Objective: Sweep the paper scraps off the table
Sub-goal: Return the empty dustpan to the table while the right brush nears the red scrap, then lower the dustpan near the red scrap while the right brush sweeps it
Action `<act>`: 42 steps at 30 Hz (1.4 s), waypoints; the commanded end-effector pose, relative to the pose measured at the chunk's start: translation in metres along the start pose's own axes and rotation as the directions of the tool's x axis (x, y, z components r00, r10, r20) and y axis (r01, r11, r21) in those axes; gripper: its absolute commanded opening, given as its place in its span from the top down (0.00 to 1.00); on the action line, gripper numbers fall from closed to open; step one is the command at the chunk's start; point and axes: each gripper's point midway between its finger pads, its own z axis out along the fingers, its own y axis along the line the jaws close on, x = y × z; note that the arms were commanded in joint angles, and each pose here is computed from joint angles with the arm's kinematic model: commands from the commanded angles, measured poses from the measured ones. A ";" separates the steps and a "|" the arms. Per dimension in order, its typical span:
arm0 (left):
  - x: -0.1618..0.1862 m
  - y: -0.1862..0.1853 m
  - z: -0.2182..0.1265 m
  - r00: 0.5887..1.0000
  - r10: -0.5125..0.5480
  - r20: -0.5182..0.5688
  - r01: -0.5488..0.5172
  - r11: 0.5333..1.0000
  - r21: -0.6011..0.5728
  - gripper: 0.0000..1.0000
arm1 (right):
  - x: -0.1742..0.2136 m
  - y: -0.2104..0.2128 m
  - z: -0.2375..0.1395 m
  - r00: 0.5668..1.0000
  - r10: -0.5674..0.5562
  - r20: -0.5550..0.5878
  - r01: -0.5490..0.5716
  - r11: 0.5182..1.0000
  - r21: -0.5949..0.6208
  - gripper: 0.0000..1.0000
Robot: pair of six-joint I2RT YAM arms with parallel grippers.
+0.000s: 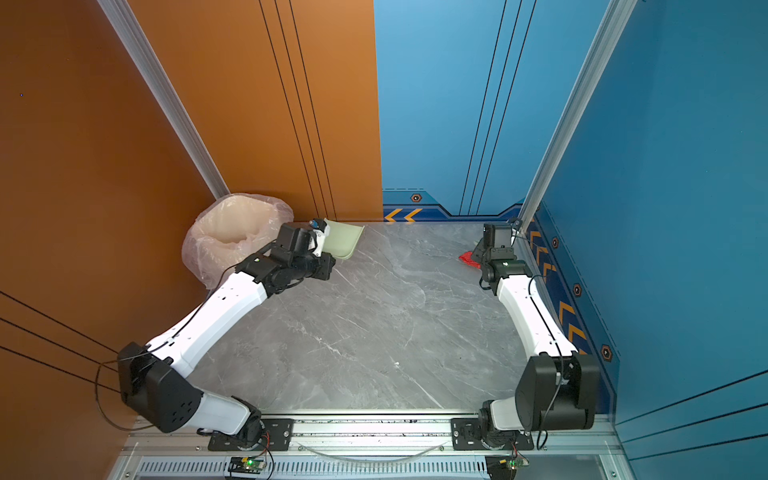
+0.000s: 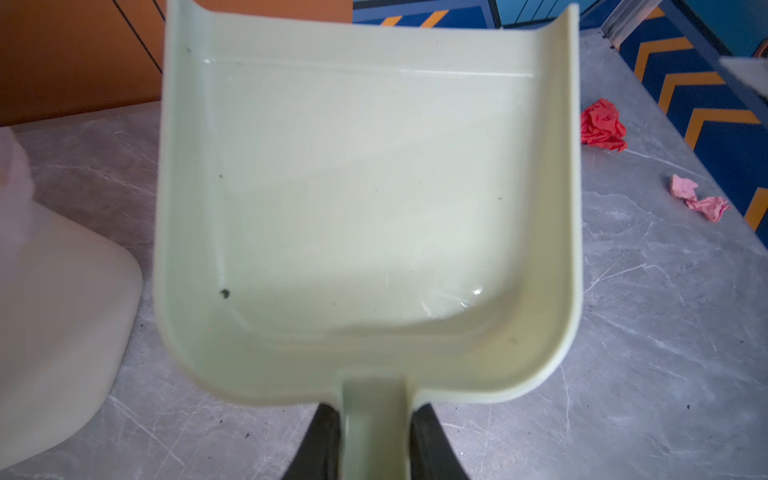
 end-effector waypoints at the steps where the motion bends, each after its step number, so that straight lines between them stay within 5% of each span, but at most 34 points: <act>1: -0.006 -0.014 0.004 0.996 0.090 -0.002 -0.090 0.996 -0.020 1.00 | -0.018 -0.005 0.012 0.999 0.040 0.030 -0.041 0.999 0.033 1.00; 18: 0.050 -0.091 0.080 0.914 0.351 -0.203 -0.347 0.936 0.060 1.00 | 0.000 -0.021 0.057 0.993 0.109 -0.052 -0.106 0.992 0.065 1.00; 42: 0.108 -0.124 0.147 0.836 0.418 -0.355 -0.387 0.908 0.159 1.00 | 0.028 -0.021 0.099 0.981 0.058 -0.185 -0.040 0.994 0.102 1.00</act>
